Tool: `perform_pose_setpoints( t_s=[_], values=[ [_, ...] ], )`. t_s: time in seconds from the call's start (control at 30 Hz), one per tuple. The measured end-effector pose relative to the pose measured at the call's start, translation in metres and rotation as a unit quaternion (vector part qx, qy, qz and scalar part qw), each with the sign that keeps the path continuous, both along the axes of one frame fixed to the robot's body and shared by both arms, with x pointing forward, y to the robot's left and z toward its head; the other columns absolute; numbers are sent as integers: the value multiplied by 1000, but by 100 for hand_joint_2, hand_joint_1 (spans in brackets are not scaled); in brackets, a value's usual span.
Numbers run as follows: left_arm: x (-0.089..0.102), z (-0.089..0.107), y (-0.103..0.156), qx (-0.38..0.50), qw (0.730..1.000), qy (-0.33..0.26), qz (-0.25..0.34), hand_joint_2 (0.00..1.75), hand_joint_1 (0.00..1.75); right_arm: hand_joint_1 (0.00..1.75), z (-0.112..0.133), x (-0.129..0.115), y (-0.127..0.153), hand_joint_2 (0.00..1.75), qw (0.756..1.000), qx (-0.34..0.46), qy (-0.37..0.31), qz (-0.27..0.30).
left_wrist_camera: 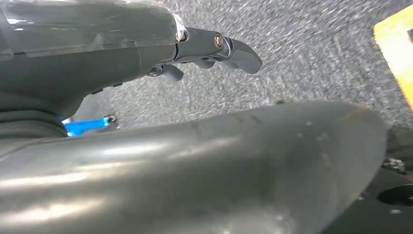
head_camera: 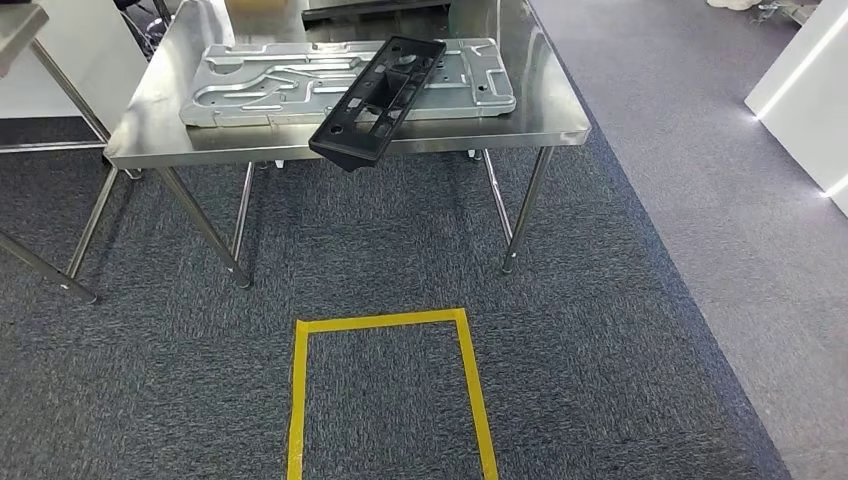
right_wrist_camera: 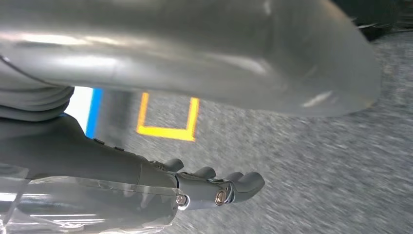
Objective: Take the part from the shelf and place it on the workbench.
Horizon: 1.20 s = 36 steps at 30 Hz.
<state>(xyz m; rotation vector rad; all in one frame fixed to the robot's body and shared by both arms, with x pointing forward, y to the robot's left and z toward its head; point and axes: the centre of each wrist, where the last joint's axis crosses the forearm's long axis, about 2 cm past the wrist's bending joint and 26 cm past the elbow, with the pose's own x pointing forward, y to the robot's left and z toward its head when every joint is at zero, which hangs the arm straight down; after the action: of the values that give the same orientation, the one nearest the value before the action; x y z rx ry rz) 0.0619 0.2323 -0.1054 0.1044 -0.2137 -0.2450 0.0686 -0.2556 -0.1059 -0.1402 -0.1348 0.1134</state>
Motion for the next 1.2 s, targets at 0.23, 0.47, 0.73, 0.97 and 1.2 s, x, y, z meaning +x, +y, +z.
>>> perform_pose_setpoints(
  t_s=[0.23, 0.47, 0.73, 0.97, 1.2],
  values=[
    [-2, 0, 0, -2, 1000, 1, -9, 0, 0, 0, -1, 0, -10, 0, 1000, -5, -12, 6],
    [0, 0, -1, -2, 1000, -3, -10, 0, 0, 0, -2, -4, -23, 0, 999, -33, -13, 22],
    [-2, 0, -2, -4, 1000, -5, -11, 0, 0, 0, -2, -5, -23, 0, 998, -39, -20, 34],
    [-4, 0, -4, -7, 1000, -5, -11, 0, 0, 0, -2, -8, -20, 0, 998, -40, -13, 41],
    [-4, 0, -6, -9, 1000, -6, -11, 0, 0, 0, -2, -8, -21, 0, 998, -44, -8, 41]
  ],
)
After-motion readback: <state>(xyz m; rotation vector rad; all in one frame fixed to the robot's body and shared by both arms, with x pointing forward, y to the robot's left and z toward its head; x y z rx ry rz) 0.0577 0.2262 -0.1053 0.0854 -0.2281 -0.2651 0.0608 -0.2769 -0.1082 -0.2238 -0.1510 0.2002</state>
